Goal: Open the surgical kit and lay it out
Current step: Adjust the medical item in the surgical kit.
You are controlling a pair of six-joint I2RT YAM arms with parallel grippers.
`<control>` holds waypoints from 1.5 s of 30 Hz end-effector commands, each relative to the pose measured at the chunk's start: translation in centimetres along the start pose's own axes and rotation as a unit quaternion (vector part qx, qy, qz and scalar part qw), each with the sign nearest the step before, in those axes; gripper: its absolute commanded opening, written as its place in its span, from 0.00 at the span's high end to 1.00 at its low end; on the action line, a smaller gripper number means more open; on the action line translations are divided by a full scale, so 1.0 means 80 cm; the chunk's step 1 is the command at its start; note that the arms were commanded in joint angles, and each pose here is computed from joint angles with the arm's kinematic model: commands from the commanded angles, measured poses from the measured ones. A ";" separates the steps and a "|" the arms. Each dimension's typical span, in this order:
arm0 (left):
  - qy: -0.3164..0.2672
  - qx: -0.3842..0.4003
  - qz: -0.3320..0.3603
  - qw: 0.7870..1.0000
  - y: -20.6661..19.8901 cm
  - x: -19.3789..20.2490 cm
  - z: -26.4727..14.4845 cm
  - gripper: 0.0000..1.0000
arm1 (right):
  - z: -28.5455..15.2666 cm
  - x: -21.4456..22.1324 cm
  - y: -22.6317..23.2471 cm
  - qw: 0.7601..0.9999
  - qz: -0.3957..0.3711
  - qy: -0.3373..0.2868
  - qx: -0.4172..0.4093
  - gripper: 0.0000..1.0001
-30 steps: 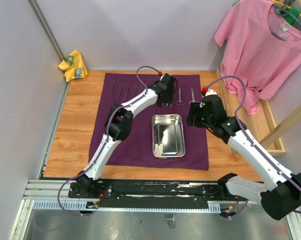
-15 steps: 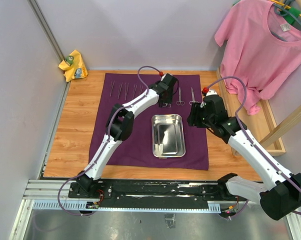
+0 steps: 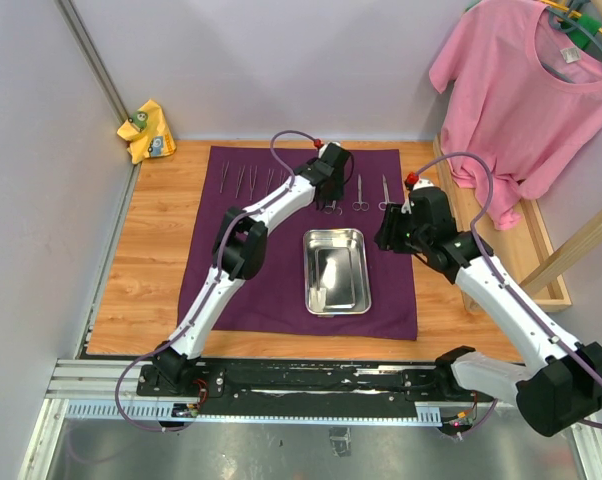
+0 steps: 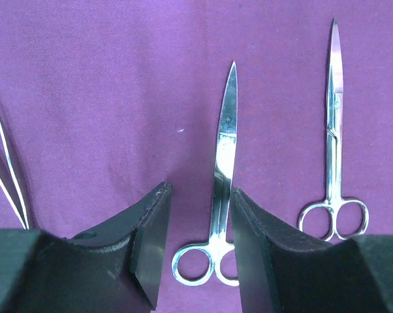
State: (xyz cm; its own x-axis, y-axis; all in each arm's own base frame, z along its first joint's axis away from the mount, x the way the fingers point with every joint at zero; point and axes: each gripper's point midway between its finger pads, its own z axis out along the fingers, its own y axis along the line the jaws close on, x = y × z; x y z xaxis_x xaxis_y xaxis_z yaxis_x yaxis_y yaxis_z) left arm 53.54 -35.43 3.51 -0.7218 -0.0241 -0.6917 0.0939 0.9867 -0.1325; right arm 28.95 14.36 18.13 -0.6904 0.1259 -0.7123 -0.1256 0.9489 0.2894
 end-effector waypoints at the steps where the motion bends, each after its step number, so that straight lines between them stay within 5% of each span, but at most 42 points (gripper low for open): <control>1: -0.004 0.006 -0.015 1.000 0.001 -0.006 0.010 0.54 | 0.005 0.004 -0.003 1.000 0.000 0.005 -0.006 0.54; 12: -0.001 -0.023 0.001 1.000 0.023 -0.003 0.013 0.61 | 0.011 0.015 -0.003 1.000 0.006 0.019 -0.016 0.55; 17: -0.030 -0.007 0.005 1.000 0.006 -0.024 -0.016 0.46 | 0.017 0.022 0.000 0.999 0.010 0.027 -0.025 0.55; 22: -0.058 0.001 0.021 0.998 -0.017 -0.045 -0.044 0.44 | 0.019 0.026 0.002 0.999 0.010 0.034 -0.032 0.58; 33: -0.055 0.065 0.064 0.994 -0.070 -0.026 -0.058 0.74 | 0.010 0.024 -0.001 0.999 0.010 0.023 -0.034 0.64; 45: -0.017 0.070 0.051 0.996 -0.043 -0.001 -0.016 0.76 | 0.008 0.022 0.000 0.999 0.013 0.023 -0.033 0.66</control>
State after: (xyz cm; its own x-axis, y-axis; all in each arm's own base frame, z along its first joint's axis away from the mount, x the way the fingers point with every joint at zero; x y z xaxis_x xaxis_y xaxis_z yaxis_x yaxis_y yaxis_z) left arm 51.60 -39.43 6.42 -0.6650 0.0782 -0.7428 0.2750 0.9503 -0.1462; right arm 28.07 15.38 16.14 -0.7342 0.1163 -0.6689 -0.1668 0.9241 0.3437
